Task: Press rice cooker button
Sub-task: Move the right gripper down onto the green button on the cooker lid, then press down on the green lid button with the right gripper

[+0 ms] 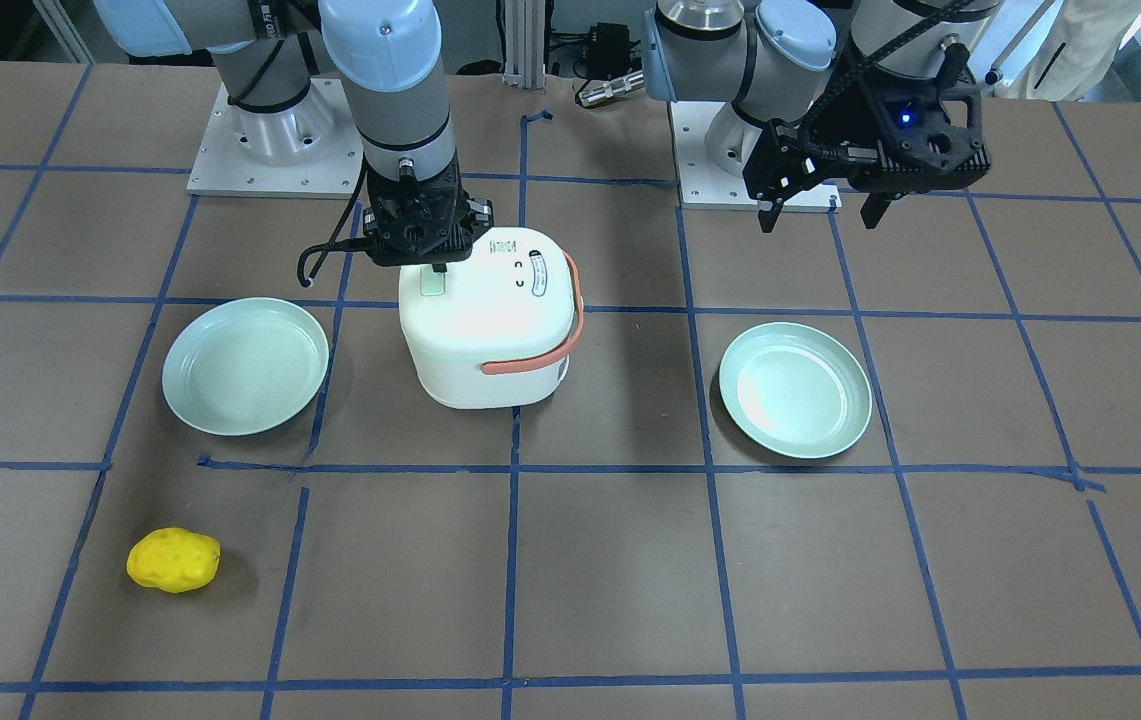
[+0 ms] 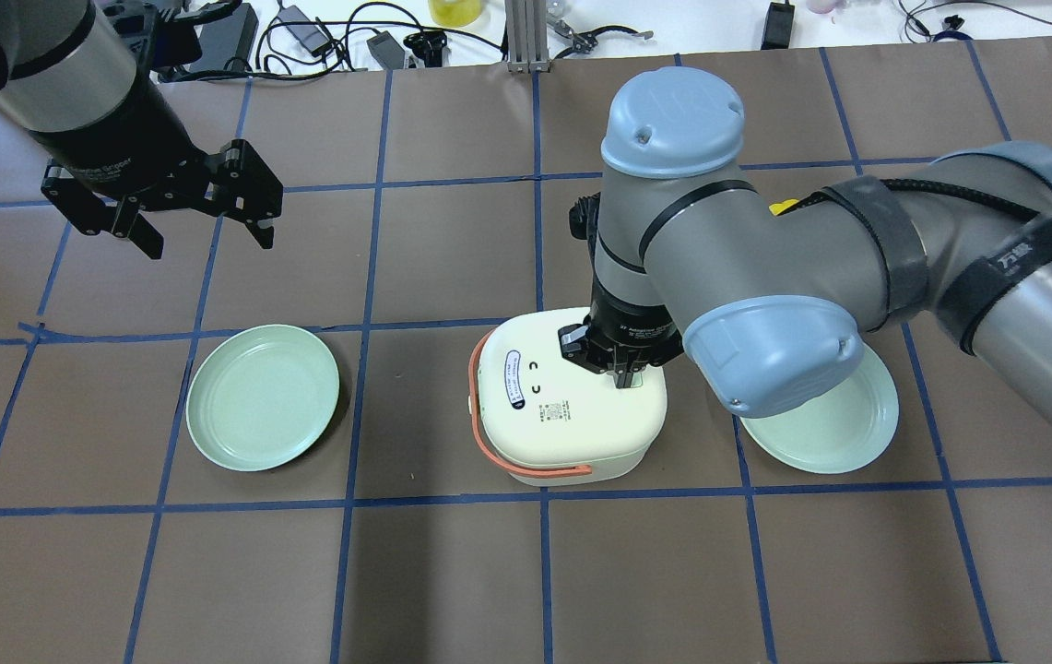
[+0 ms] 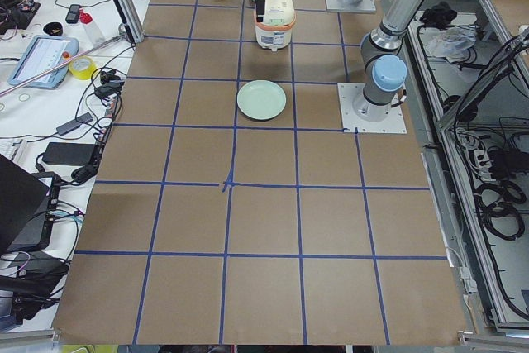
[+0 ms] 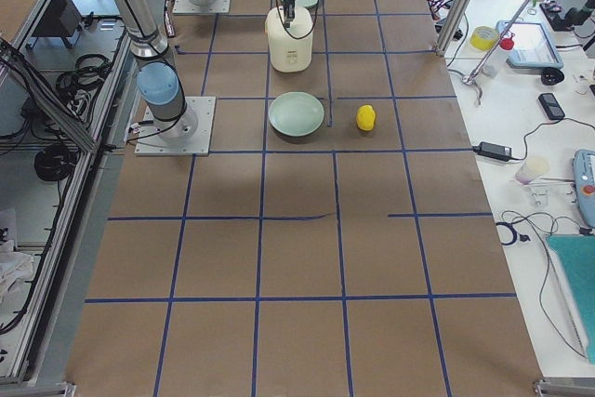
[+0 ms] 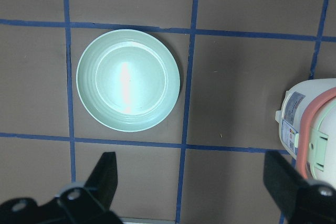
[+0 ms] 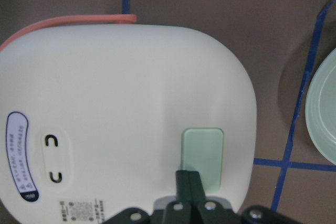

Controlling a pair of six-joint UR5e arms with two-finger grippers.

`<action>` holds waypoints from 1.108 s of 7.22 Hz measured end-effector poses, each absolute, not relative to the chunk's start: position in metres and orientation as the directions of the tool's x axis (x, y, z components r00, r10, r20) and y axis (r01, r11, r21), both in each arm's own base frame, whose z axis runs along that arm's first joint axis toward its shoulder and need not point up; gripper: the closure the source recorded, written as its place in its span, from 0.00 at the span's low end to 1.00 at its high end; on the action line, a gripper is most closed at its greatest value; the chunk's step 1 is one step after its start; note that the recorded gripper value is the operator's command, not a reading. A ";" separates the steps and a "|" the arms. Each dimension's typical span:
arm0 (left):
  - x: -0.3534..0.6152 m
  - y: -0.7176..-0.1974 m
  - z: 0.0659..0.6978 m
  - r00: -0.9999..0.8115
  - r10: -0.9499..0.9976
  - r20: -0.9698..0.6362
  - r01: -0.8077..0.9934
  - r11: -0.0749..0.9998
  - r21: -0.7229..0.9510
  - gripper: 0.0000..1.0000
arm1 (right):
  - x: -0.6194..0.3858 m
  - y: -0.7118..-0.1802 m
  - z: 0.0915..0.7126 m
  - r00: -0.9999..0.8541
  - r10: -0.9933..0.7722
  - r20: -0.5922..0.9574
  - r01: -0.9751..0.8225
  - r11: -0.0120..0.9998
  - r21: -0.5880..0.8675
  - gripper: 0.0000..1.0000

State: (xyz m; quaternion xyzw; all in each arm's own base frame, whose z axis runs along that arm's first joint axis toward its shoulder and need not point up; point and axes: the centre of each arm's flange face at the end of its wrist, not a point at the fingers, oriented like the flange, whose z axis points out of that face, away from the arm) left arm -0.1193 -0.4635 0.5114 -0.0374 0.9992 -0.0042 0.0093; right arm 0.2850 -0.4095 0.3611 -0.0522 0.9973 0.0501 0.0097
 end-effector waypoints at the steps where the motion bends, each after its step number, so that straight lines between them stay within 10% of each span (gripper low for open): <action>1: -0.119 -0.464 0.511 -0.997 -0.075 -0.018 -0.075 0.997 -0.009 0.00 | 0.285 -0.409 0.360 -0.994 -0.105 -0.023 -0.107 0.989 0.101 0.87; 8: -0.119 -0.464 0.511 -0.997 -0.075 -0.018 -0.075 0.997 -0.009 0.00 | 0.286 -0.409 0.360 -0.994 -0.109 -0.024 -0.111 0.989 0.095 1.00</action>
